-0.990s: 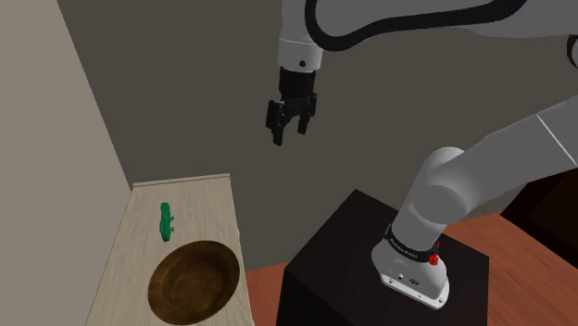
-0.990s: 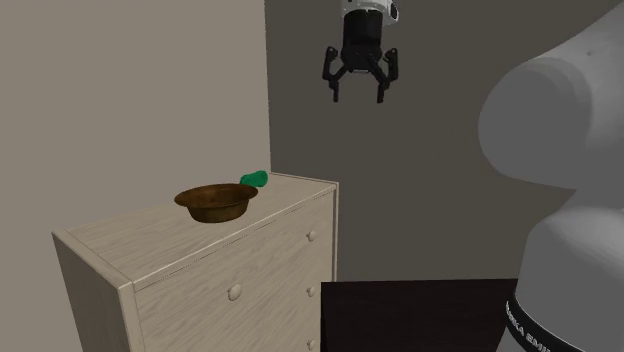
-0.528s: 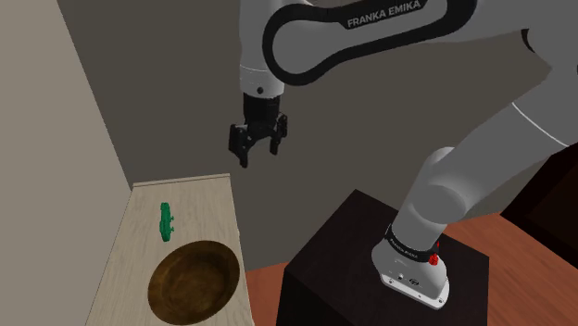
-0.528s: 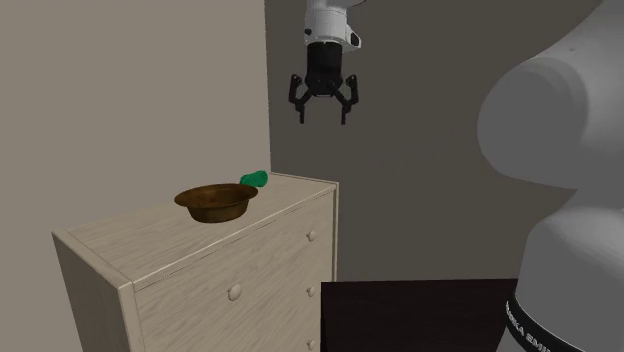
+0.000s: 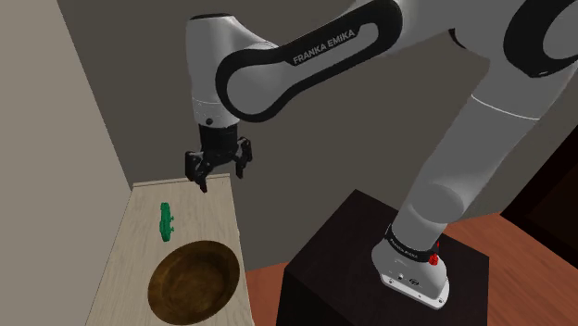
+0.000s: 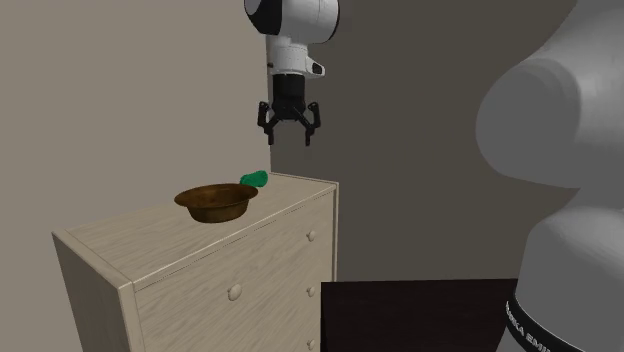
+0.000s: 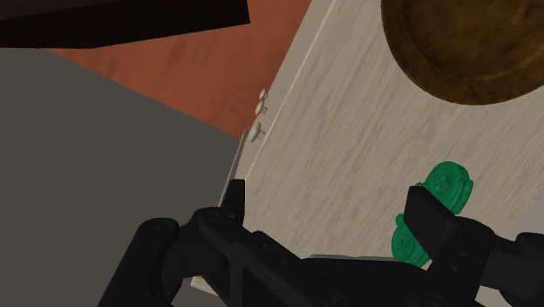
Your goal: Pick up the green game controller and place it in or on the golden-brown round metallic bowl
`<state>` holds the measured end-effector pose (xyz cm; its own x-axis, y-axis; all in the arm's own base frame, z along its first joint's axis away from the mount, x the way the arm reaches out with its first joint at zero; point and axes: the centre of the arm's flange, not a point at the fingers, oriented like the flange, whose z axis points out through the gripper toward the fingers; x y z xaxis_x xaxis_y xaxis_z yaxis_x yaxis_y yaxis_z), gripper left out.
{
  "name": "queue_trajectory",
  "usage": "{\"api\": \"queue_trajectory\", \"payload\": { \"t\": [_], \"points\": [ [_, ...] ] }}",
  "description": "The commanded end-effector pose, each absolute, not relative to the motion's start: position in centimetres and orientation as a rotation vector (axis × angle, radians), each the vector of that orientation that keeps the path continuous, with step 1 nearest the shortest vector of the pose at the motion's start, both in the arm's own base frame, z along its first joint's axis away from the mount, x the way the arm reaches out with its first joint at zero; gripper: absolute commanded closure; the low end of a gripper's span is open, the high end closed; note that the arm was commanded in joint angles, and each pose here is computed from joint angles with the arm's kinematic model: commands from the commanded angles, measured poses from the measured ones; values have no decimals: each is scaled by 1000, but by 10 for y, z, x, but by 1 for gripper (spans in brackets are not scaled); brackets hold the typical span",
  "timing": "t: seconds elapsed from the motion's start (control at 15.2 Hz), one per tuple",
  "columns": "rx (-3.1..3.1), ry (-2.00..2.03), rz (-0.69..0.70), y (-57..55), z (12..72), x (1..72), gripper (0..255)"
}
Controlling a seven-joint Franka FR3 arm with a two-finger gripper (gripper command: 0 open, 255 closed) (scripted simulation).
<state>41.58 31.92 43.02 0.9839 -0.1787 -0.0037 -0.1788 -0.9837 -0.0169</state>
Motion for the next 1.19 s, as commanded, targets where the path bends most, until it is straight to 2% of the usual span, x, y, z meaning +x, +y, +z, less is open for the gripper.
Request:
{"api": "queue_trajectory", "payload": {
  "t": [0.0, 0.66, 1.12],
  "points": [
    [-3108, 317, 1, 338, 417, 429, 0],
    [-3095, 472, -8, 432, 352, 496, 0],
    [-3094, 479, -9, 436, 317, 500, 0]
  ]
}}
